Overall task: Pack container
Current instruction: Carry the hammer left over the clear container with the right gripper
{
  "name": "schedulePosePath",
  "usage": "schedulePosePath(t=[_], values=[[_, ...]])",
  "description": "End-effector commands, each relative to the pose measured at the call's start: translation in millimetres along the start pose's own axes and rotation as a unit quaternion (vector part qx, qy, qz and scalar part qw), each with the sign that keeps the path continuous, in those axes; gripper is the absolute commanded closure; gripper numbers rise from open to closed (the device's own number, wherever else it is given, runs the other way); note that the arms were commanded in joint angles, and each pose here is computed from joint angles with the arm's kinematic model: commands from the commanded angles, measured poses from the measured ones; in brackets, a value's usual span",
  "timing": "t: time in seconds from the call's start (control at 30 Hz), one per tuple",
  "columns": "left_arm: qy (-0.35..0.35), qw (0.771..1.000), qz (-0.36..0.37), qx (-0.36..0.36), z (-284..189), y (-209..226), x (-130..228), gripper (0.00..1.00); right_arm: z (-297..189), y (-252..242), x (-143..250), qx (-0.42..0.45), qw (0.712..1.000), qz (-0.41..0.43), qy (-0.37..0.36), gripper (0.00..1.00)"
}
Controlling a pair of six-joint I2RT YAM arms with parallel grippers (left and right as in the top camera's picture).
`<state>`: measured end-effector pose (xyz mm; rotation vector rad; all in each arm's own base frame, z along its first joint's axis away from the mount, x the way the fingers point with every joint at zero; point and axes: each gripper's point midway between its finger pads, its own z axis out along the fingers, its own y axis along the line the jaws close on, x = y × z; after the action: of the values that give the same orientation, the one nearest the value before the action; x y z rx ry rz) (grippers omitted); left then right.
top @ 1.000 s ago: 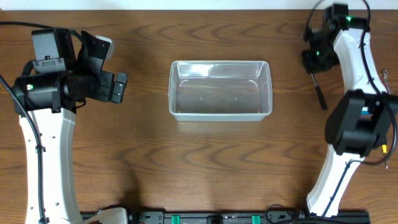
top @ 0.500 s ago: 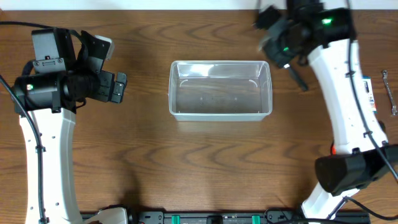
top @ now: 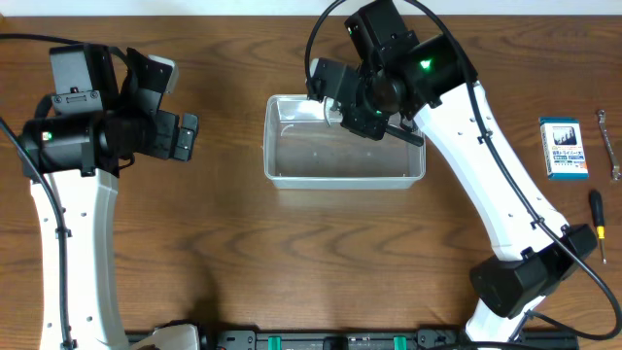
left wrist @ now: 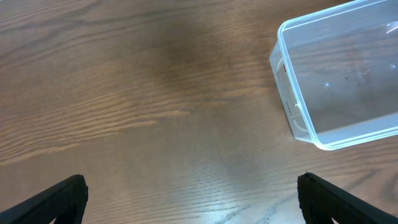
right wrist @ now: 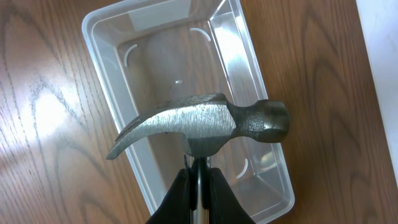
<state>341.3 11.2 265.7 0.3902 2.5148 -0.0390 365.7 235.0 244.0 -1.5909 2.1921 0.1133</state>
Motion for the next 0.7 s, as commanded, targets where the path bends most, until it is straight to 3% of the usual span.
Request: schedulePosePath(t=[0.0, 0.67], values=[[-0.002, 1.000, -0.004, 0.005, 0.9, 0.3, -0.5, 0.02, 15.1, 4.0, -3.3, -0.022, 1.000, -0.017, 0.000, 0.99], [-0.002, 1.000, -0.004, 0.005, 0.9, 0.3, -0.5, 0.02, 122.0, 13.4, 24.1, -0.104, 0.991, -0.005, 0.086, 0.99]])
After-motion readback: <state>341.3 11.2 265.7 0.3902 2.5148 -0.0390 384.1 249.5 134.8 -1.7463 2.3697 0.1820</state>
